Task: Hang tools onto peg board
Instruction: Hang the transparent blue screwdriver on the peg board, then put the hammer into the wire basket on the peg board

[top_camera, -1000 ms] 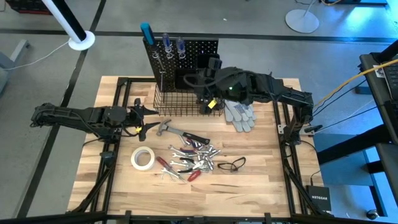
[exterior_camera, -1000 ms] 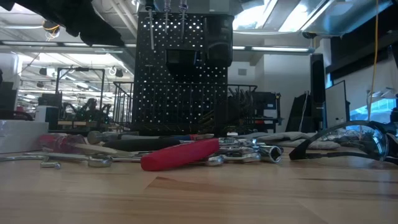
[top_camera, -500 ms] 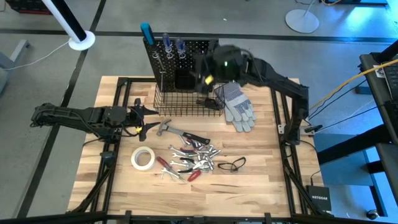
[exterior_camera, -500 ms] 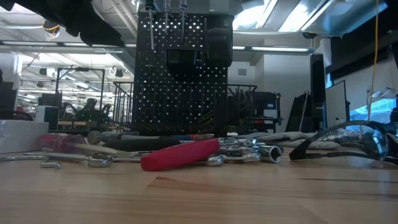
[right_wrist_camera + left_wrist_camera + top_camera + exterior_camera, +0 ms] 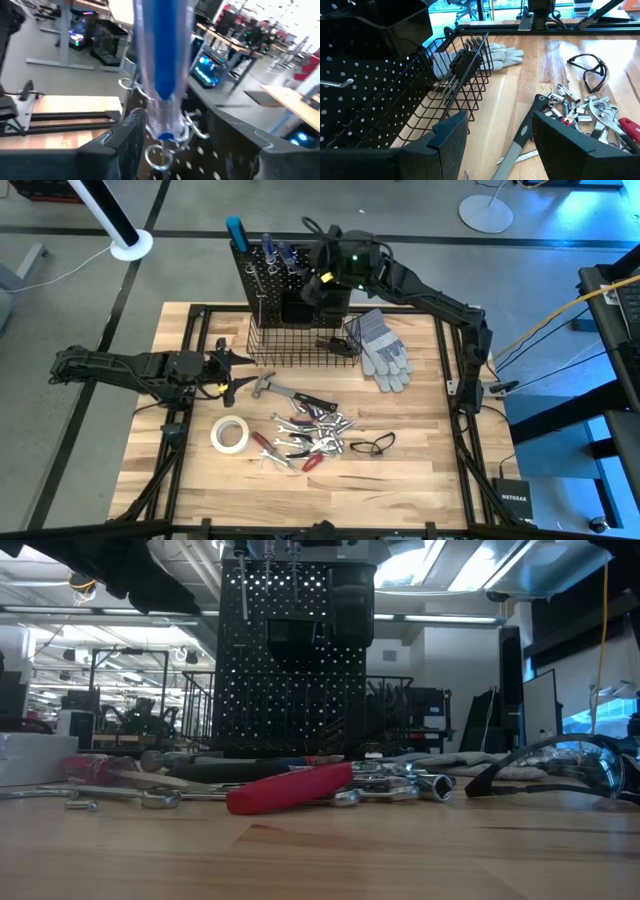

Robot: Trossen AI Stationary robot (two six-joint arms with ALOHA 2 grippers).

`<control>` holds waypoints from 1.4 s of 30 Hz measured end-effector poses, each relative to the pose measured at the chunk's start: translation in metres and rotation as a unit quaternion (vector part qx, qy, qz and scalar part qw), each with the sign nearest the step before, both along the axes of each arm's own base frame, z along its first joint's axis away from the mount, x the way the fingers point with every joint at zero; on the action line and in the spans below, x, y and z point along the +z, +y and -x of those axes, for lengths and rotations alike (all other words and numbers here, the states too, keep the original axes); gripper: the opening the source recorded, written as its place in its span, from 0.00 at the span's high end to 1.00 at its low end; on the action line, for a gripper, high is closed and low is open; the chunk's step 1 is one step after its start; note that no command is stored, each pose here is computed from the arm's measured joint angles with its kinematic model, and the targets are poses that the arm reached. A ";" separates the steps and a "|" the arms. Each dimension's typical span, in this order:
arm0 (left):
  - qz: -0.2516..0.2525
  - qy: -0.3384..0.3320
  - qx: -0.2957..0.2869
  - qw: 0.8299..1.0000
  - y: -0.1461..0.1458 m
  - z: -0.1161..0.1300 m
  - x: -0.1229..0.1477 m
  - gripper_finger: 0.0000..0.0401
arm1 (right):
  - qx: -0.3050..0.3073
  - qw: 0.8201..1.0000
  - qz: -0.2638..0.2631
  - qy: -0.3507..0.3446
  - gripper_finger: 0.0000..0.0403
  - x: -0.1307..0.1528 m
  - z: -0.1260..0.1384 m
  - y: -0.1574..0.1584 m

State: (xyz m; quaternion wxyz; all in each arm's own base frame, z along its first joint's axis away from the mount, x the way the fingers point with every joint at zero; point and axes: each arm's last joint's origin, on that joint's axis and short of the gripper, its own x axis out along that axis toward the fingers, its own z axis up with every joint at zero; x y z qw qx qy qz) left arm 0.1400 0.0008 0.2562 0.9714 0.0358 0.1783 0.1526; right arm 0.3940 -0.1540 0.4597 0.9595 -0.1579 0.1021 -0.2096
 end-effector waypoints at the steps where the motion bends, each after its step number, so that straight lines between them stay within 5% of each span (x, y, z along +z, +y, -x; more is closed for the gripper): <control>1: 0.000 0.000 0.000 1.000 0.000 0.000 0.000 0.48 | 0.001 1.000 0.003 -0.004 0.46 0.000 -0.001 0.000; 29: 0.000 0.001 0.000 1.000 0.000 0.000 0.000 0.48 | -0.051 0.997 0.029 -0.052 0.46 0.005 -0.007 -0.005; 42: 0.000 0.001 0.000 1.000 0.000 0.000 0.000 0.48 | -0.080 0.991 0.108 -0.021 0.46 0.027 0.004 0.040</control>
